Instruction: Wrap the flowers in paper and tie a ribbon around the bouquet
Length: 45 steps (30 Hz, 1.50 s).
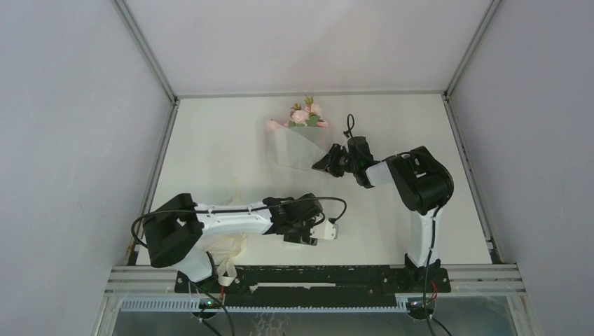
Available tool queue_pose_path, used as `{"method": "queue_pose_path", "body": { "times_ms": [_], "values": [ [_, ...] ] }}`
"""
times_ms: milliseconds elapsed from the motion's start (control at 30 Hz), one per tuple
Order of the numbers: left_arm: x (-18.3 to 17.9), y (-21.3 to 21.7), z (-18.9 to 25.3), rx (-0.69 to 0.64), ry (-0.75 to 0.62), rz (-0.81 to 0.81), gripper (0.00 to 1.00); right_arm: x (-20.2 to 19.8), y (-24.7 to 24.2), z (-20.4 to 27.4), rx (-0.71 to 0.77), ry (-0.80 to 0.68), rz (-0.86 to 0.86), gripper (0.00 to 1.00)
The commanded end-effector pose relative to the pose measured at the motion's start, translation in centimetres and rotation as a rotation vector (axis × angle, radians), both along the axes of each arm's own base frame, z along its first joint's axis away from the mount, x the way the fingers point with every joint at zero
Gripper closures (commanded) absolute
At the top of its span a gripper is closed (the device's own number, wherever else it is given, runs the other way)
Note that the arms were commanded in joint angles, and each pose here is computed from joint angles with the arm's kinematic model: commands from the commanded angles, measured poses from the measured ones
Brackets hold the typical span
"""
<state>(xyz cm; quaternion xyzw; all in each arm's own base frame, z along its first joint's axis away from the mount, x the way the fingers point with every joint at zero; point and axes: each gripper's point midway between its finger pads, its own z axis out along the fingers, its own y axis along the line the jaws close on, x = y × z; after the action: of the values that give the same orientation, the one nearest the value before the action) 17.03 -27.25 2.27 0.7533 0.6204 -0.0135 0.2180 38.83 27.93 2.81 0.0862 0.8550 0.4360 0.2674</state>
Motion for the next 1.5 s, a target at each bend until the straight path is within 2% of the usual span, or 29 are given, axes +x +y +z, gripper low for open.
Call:
{"method": "queue_pose_path", "body": {
  "times_ms": [0, 67, 200, 267, 367, 433, 500, 567, 667, 767, 833, 900, 1000, 1167, 1233, 1267, 1367, 1467],
  "values": [
    [-3.1, 4.7, -3.9, 0.179, 0.128, -0.006, 0.27, -1.1, 0.9, -1.2, 0.070, 0.081, 0.027, 0.84],
    [-2.8, 3.8, -2.0, 0.133, 0.142, 0.024, 0.23, -1.1, 0.8, -1.2, 0.061, 0.082, 0.020, 1.00],
    [-2.0, 2.2, 5.1, -0.055, 0.264, 0.116, 0.12, -1.1, 0.5, -1.0, 0.029, 0.071, 0.016, 1.00],
    [-1.2, 2.7, 8.6, -0.143, 0.336, 0.169, 0.02, -1.2, 0.4, -0.7, 0.024, 0.064, 0.021, 1.00],
    [1.1, 5.4, 11.0, -0.201, 0.344, 0.245, 0.00, -1.3, 0.6, -0.3, 0.025, 0.056, 0.028, 1.00],
    [3.0, 8.0, 10.3, -0.173, 0.273, 0.298, 0.03, -1.4, 0.8, -0.2, 0.028, 0.052, 0.034, 1.00],
    [3.9, 10.5, 8.7, -0.095, 0.225, 0.320, 0.09, -1.5, 0.8, -0.1, 0.027, 0.051, 0.037, 1.00],
    [5.0, 12.7, 7.1, -0.022, 0.189, 0.391, 0.11, -1.5, 0.7, 0.0, 0.021, 0.048, 0.037, 1.00],
    [7.9, 15.6, 6.3, 0.008, 0.230, 0.723, 0.14, -1.7, 0.6, 0.3, -0.008, 0.039, 0.040, 1.00],
    [11.4, 18.1, 6.4, -0.094, 0.251, 1.081, 0.16, -1.9, 0.5, 0.5, -0.045, 0.019, 0.042, 1.00],
    [13.4, 20.3, 5.7, -0.147, 0.190, 1.259, 0.13, -2.0, 0.6, 0.8, -0.048, 0.011, 0.045, 1.00],
    [14.3, 22.3, 4.5, -0.134, 0.181, 1.378, 0.12, -2.0, 0.7, 1.0, -0.048, 0.008, 0.046, 1.00],
    [13.5, 22.8, 2.4, -0.102, 0.269, 1.446, 0.14, -2.0, 0.5, 1.1, -0.060, 0.008, 0.038, 1.00],
    [10.2, 20.6, -0.2, -0.094, 0.485, 1.413, 0.18, -2.1, 0.6, 1.5, -0.068, -0.005, 0.038, 1.00],
    [10.2, 20.6, -0.8, -0.083, 0.488, 1.412, 0.21, -2.1, 0.6, 1.5, -0.067, -0.006, 0.038, 1.00],
    [10.4, 20.6, -0.8, -0.080, 0.490, 1.412, 0.26, -2.1, 0.6, 1.5, -0.067, -0.004, 0.037, 1.00],
    [10.5, 20.2, -0.9, -0.084, 0.501, 1.401, 0.47, -2.2, 0.4, 1.3, -0.078, 0.002, 0.036, 1.00],
    [9.4, 19.2, -0.7, -0.077, 0.574, 1.357, 0.68, -2.3, 0.3, 1.3, -0.088, 0.004, 0.034, 1.00]
  ]
}}
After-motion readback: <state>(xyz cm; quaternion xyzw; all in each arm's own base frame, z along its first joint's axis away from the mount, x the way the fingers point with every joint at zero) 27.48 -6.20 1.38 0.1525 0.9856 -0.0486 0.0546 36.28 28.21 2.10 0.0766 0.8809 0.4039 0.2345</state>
